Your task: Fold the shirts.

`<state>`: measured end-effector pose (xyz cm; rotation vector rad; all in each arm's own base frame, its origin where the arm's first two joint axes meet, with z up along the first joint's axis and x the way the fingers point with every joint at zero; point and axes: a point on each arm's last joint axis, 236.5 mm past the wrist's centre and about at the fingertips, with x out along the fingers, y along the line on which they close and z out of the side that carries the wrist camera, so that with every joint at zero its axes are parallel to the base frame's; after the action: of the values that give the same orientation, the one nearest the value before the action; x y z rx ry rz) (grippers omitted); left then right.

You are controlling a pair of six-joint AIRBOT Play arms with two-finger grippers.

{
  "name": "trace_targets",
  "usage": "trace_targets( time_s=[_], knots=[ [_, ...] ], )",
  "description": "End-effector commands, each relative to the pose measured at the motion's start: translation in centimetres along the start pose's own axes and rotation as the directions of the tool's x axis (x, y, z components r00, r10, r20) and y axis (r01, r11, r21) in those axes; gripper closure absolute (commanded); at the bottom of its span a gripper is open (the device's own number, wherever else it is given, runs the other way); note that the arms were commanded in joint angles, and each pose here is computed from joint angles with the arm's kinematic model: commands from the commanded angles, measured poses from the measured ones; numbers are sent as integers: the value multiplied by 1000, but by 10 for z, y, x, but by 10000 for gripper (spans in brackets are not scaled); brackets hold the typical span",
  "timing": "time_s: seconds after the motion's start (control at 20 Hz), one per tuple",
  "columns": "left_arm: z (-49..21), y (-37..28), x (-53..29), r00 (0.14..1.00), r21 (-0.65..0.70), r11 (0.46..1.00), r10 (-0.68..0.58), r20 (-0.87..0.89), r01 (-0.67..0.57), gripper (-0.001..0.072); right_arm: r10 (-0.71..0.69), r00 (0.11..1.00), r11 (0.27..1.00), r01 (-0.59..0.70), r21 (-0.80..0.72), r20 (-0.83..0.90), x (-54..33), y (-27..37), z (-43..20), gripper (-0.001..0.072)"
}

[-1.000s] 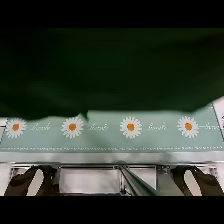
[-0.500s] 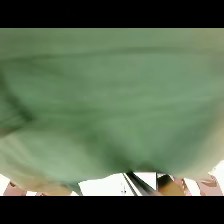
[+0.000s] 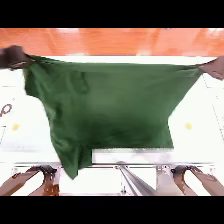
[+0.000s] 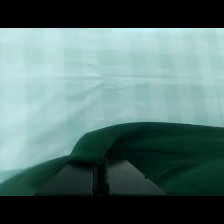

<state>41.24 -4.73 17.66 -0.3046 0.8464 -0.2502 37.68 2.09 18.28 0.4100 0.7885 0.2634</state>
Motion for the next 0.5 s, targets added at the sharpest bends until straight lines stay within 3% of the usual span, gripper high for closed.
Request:
trace_targets(
  time_s=[0.0,0.15,0.45],
  knots=[
    [6,44,107,1000,-127,992,-6,-26,3,682,45,998,987,-39,159,-39,98,-56,1,692],
    [11,59,167,999,-220,975,-41,-33,33,683,112,993,947,-96,305,-37,162,-83,7,692],
    [-22,70,233,988,-269,963,-56,-142,16,683,146,982,939,-99,330,-122,242,-91,-2,692]
  ],
)
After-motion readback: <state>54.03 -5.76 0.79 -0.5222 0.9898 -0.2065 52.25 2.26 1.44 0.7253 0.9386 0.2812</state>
